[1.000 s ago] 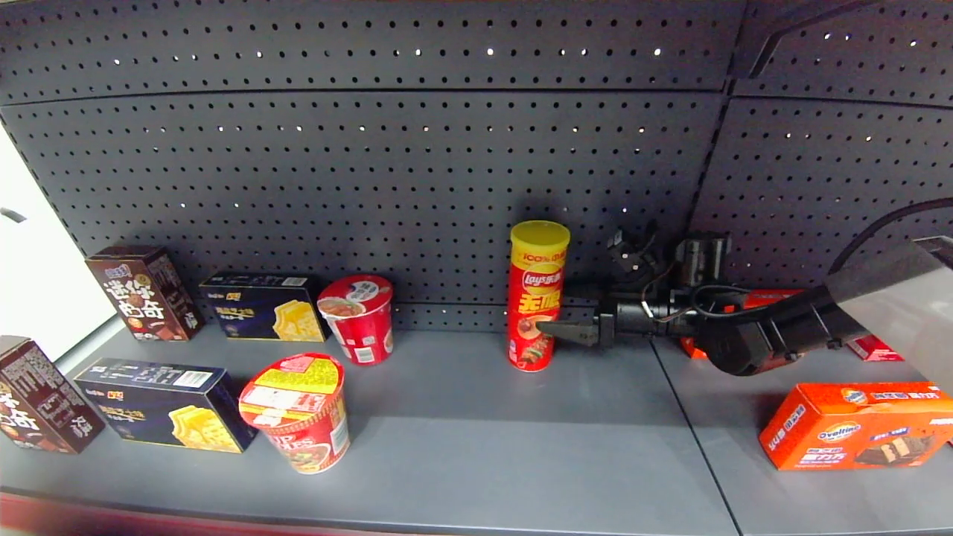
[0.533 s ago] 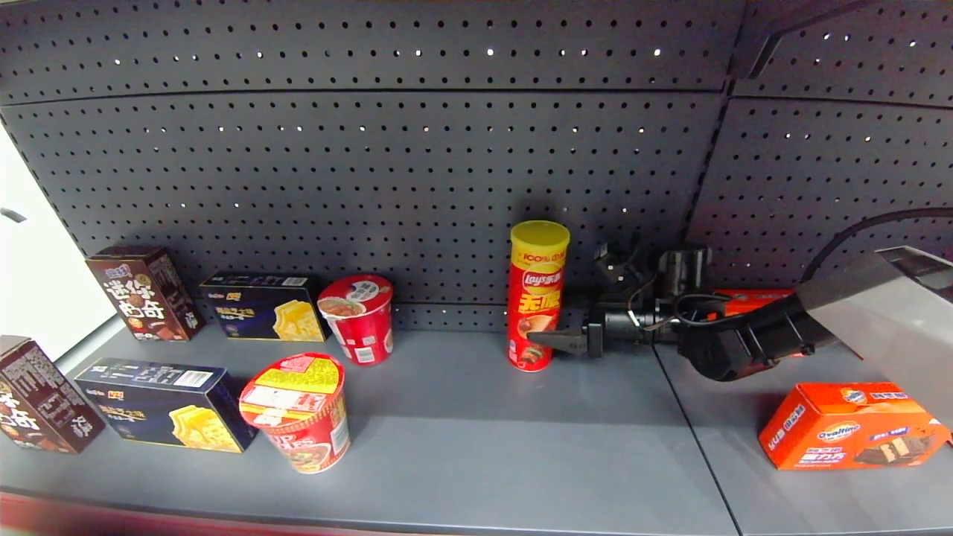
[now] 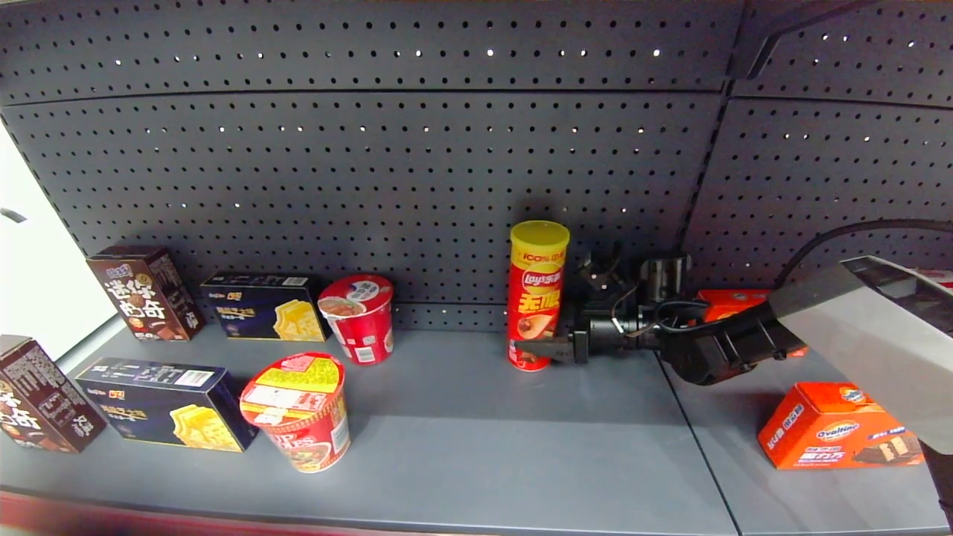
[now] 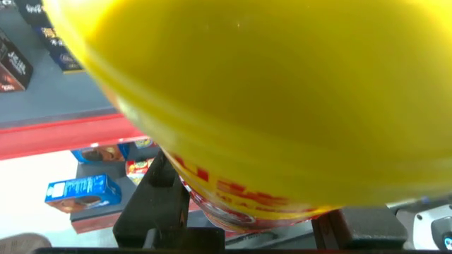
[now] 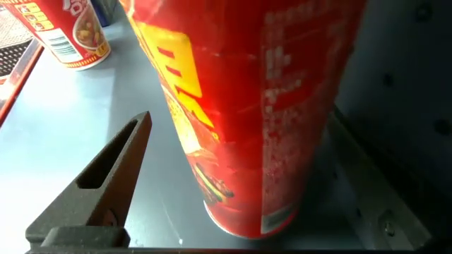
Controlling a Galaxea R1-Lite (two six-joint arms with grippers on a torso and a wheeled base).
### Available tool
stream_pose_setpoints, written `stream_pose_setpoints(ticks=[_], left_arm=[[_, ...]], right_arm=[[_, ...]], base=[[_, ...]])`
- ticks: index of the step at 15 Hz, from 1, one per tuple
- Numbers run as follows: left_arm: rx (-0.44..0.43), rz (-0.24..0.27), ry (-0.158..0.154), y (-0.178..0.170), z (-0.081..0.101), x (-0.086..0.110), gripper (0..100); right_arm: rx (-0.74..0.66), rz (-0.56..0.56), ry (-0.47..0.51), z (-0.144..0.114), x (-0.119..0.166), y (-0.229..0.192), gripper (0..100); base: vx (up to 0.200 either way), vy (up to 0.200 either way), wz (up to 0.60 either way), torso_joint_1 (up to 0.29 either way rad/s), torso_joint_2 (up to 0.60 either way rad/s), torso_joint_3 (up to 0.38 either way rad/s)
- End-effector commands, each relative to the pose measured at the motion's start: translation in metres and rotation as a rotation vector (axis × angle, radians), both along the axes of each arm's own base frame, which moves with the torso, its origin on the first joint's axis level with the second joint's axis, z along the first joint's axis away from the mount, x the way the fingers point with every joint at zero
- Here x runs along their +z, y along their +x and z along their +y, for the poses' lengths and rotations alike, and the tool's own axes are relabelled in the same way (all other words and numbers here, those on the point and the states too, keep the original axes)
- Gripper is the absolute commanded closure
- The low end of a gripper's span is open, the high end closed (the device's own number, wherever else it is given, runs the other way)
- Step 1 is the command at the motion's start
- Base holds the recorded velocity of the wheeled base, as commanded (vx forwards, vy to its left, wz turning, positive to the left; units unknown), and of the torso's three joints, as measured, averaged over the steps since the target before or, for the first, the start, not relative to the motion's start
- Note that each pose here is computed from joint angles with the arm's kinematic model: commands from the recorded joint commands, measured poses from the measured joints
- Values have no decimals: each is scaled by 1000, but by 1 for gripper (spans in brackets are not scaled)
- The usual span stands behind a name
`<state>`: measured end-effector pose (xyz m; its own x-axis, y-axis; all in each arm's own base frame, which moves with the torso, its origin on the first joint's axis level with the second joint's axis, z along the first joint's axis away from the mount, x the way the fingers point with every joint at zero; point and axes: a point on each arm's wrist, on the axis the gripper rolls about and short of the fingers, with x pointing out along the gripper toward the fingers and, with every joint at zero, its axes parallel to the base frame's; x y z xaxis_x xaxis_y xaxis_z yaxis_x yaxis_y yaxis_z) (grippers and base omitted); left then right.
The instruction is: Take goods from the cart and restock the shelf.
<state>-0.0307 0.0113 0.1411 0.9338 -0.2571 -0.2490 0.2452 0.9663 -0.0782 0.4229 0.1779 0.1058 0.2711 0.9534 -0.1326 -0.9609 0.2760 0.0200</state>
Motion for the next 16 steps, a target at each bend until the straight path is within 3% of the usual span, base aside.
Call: stream_pose_setpoints(ticks=[1, 6, 7, 16], left_arm=[[0, -15, -5, -3, 1, -1, 100], [0, -12, -4, -4, 1, -2, 100], [0, -12, -4, -4, 1, -2, 100], [0, -13, -5, -5, 2, -4, 100]], right_arm=[[-1, 4, -3, 3, -5, 2, 0], [1, -3, -1, 4, -6, 4, 0], [1, -6, 0, 4, -6, 4, 100], [-5, -11, 2, -1, 13, -11, 100]], base=[[0, 0, 0, 0, 0, 0], [0, 0, 0, 0, 0, 0], [0, 0, 0, 0, 0, 0], [0, 0, 0, 0, 0, 0]])
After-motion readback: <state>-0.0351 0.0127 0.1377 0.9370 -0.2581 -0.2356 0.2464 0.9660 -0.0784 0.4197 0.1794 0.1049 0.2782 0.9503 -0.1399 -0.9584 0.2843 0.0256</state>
